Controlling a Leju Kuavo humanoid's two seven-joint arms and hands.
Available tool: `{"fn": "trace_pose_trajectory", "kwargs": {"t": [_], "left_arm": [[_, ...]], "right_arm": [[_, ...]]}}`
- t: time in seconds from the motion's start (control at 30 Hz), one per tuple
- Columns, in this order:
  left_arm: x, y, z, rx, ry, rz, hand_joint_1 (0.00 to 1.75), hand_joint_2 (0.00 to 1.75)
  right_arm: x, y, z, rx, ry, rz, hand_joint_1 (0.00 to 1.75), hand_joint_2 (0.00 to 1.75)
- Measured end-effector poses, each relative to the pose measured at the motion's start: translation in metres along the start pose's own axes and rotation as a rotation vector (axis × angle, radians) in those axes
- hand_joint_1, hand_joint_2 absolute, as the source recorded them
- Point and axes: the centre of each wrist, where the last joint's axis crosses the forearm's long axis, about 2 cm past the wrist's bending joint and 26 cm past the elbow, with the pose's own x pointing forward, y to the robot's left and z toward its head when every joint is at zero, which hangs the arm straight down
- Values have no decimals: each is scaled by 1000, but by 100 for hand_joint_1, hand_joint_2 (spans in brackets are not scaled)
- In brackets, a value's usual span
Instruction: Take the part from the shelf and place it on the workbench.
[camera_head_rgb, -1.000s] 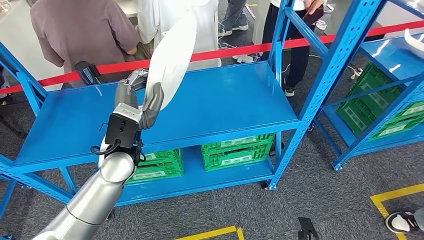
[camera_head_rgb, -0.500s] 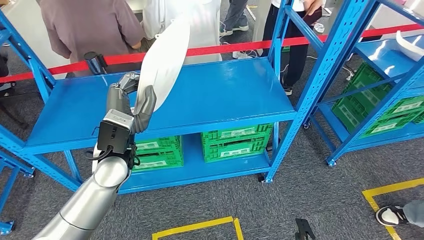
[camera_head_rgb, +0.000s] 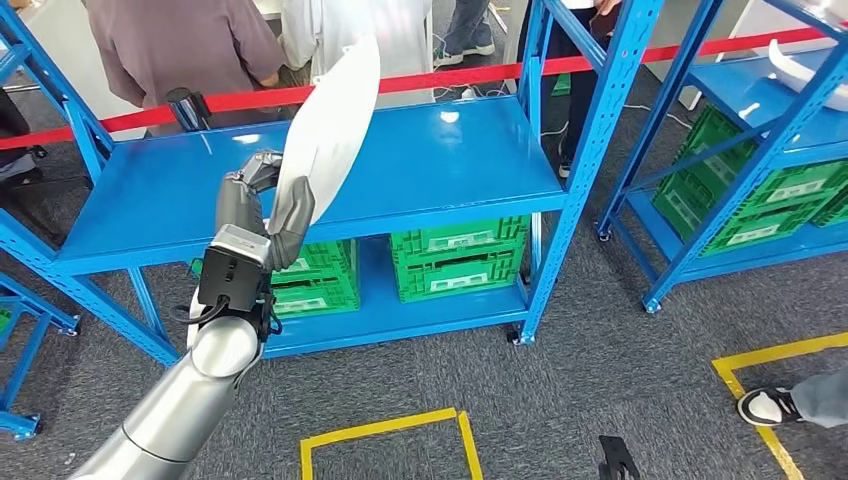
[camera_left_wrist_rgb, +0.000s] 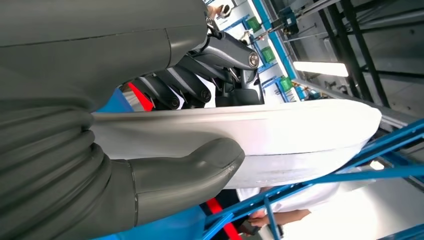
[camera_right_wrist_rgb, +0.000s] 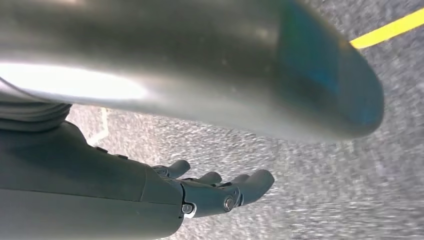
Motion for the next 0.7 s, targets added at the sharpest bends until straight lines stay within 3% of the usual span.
{"fn": "trace_pose_trajectory", "kwargs": {"t": [0.23, 0.7], "left_arm": [[-5, 4, 10, -11, 16, -14, 175, 175], [9, -6, 21, -6, 5, 11, 175, 175]], "right_arm": [[0, 0, 0, -9, 2, -5, 0, 0], [-4, 4, 0, -8, 4, -52, 0, 0]]}}
